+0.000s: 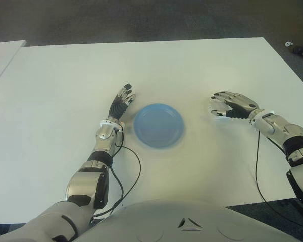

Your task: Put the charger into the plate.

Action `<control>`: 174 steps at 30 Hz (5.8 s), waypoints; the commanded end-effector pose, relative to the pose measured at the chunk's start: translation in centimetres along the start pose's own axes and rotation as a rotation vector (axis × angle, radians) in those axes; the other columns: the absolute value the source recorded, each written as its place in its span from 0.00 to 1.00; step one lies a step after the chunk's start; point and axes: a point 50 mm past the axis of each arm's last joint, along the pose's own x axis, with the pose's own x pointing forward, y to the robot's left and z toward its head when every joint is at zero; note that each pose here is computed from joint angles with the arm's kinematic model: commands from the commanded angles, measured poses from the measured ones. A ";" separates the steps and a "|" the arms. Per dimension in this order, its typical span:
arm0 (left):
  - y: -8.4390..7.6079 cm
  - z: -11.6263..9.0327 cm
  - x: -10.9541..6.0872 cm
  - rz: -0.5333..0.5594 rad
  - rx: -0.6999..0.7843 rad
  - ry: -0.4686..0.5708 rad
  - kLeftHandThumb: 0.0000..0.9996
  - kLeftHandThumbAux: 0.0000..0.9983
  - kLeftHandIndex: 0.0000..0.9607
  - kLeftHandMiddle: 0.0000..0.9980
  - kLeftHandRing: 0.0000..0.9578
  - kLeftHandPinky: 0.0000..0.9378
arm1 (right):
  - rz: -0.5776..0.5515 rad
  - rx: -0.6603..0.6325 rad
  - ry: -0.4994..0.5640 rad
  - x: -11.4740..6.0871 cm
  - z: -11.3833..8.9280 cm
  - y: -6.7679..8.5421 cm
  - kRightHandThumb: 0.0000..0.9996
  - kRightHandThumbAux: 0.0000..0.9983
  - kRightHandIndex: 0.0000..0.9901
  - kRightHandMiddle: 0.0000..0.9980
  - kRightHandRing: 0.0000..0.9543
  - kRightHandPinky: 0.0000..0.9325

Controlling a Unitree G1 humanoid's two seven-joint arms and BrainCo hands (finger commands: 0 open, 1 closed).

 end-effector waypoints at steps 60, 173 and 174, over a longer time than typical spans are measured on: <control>1.0 -2.6 -1.5 -0.019 -0.025 0.177 0.00 0.48 0.00 0.01 0.00 0.02 | -0.061 -0.653 -0.318 1.6 0.7 -1.7 0.45 0.09 0.00 0.00 0.00 0.00; 3.6 -2.4 -3.0 -0.145 -0.014 0.172 0.00 0.39 0.02 0.00 0.00 0.03 | -0.038 -0.278 -0.177 0.0 3.6 7.5 0.37 0.09 0.00 0.00 0.00 0.05; 3.6 -2.4 -3.0 -0.146 -0.014 0.171 0.00 0.39 0.02 0.00 0.00 0.03 | -0.038 -0.276 -0.178 0.0 3.7 7.6 0.37 0.09 0.00 0.00 0.00 0.06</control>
